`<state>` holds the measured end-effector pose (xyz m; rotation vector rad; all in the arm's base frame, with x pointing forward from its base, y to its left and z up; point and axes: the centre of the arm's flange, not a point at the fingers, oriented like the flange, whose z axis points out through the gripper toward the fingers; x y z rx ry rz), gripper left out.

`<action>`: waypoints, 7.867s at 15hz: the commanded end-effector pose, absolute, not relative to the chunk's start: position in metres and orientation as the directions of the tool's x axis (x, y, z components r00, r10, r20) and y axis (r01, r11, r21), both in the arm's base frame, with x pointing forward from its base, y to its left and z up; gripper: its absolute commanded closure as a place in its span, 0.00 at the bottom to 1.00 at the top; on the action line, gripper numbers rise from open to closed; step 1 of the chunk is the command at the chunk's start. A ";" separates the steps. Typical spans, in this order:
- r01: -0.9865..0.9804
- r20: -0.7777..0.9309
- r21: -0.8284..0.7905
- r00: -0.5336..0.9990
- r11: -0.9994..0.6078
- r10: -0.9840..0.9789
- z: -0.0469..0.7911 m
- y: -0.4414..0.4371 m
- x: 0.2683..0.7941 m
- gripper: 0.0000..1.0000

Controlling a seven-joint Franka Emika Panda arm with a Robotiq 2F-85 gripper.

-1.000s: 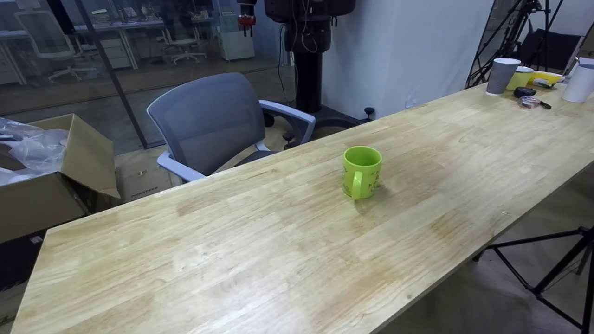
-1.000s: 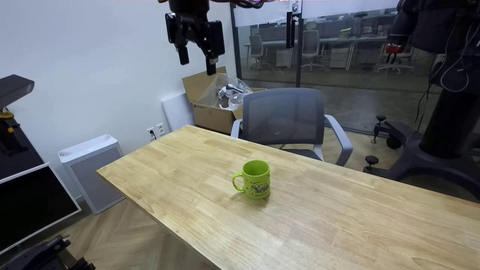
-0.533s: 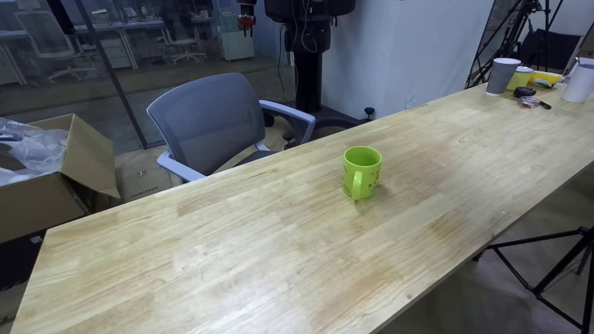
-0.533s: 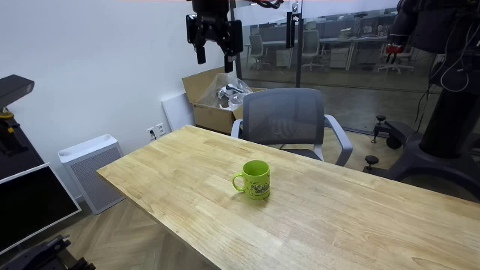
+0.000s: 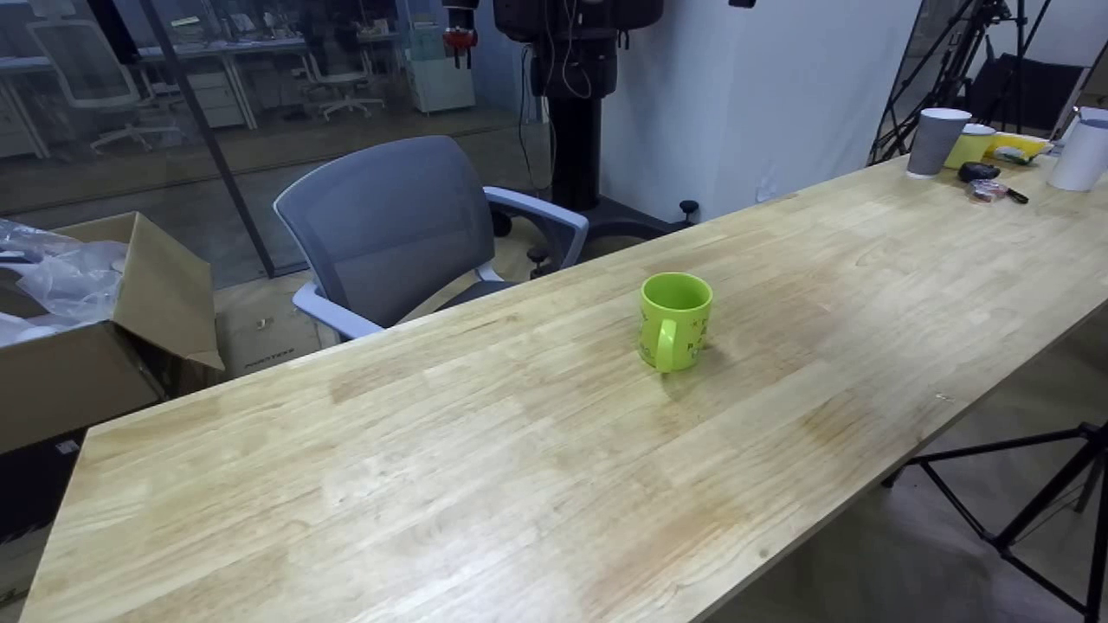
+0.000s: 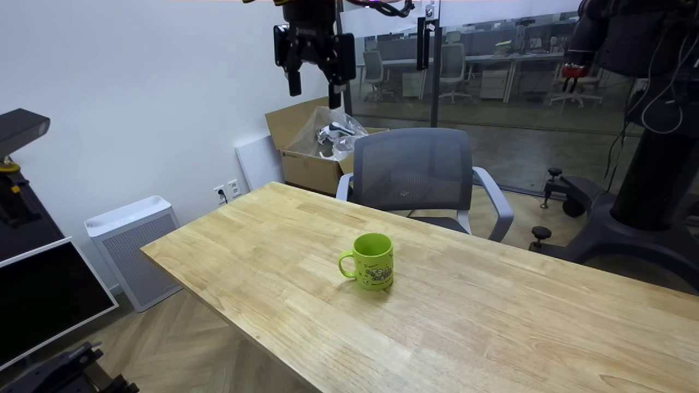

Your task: Move the mug backward

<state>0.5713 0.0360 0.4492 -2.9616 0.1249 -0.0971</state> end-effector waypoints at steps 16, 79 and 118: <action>-0.065 0.012 -0.213 0.998 -0.975 -0.069 0.388 0.033 0.572 0.00; -0.138 -0.120 0.113 0.981 -0.984 -0.152 0.201 -0.022 0.625 0.00; -0.257 -0.091 0.050 0.961 -0.965 -0.261 0.139 -0.055 0.626 0.00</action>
